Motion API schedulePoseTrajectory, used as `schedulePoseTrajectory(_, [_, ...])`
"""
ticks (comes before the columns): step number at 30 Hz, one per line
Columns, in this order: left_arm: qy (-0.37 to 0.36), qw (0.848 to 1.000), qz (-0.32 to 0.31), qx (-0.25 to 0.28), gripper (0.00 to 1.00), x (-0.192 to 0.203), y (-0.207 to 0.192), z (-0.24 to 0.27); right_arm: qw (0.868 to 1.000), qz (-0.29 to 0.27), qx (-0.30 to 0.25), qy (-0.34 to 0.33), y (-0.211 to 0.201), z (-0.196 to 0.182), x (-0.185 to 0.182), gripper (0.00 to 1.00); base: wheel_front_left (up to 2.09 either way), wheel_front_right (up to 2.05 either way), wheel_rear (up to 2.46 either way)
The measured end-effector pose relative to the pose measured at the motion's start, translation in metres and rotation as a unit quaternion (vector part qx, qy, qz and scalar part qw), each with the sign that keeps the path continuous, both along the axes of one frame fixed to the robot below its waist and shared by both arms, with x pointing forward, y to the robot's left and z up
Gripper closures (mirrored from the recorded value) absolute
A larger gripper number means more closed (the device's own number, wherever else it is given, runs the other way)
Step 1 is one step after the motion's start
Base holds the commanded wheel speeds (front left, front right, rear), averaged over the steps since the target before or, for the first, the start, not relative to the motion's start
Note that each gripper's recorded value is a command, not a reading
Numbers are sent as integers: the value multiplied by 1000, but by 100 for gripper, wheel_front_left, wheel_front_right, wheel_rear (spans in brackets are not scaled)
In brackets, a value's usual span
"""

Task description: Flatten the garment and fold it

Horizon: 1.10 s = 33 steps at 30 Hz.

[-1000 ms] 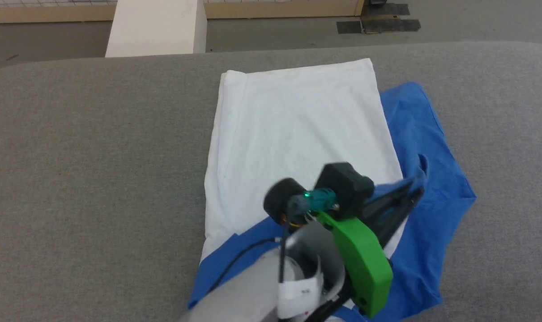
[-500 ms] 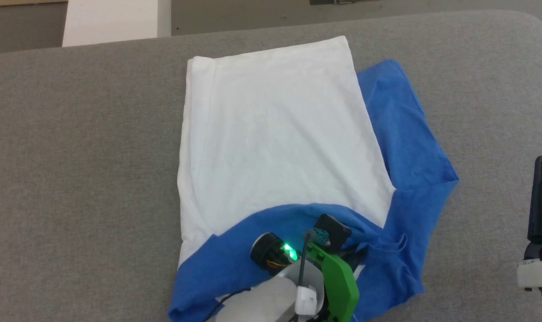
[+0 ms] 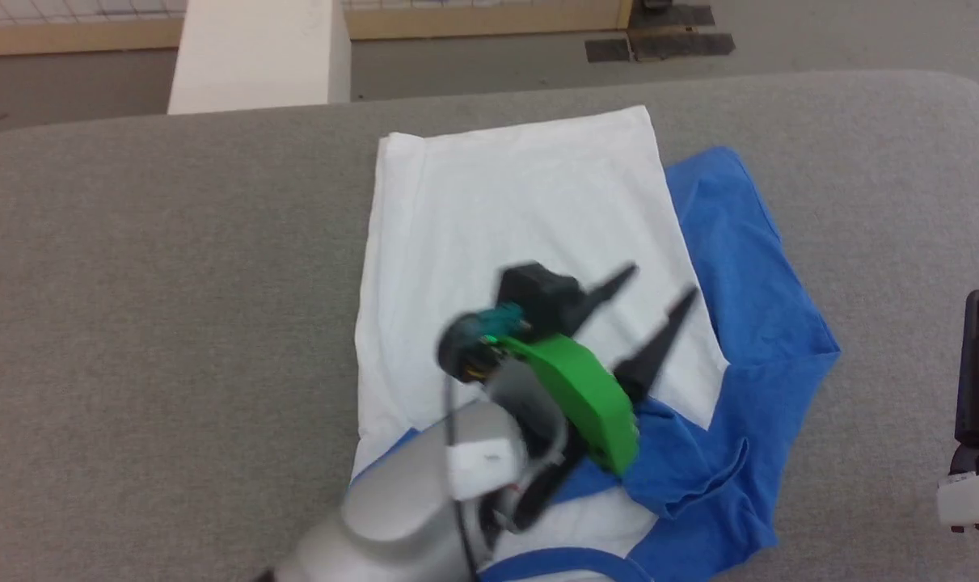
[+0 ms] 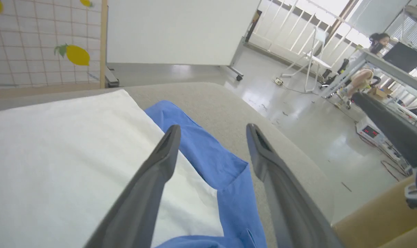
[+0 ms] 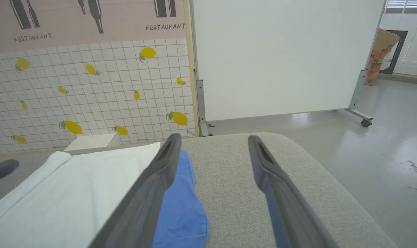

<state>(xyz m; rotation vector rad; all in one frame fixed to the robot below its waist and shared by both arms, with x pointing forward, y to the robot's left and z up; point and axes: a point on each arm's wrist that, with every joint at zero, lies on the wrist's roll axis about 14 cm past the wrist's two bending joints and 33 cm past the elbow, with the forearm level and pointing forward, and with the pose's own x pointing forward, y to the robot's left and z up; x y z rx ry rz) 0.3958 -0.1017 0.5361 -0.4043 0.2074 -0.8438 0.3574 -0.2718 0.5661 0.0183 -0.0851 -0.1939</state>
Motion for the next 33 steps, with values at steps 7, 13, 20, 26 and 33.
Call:
schedulePoseTrajectory(7, [-134,969,208,7,0,50,132,63,1000,23,5,-9,14,7,0,0,0,0,0])
schedulePoseTrajectory(13, [-154,914,372,48,0,28,248,63,999,34,14,-1,20,-1,1,0,0,0,0])
schedulePoseTrajectory(20, [-125,882,438,122,0,-24,290,23,999,39,22,20,24,-17,0,0,0,0,0])
schedulePoseTrajectory(26, [-79,860,486,136,0,-52,305,-6,998,36,30,35,21,-29,-1,0,0,0,0])
schedulePoseTrajectory(33, [-87,864,481,118,0,-48,298,-5,998,36,25,50,22,-35,8,0,0,0,0])
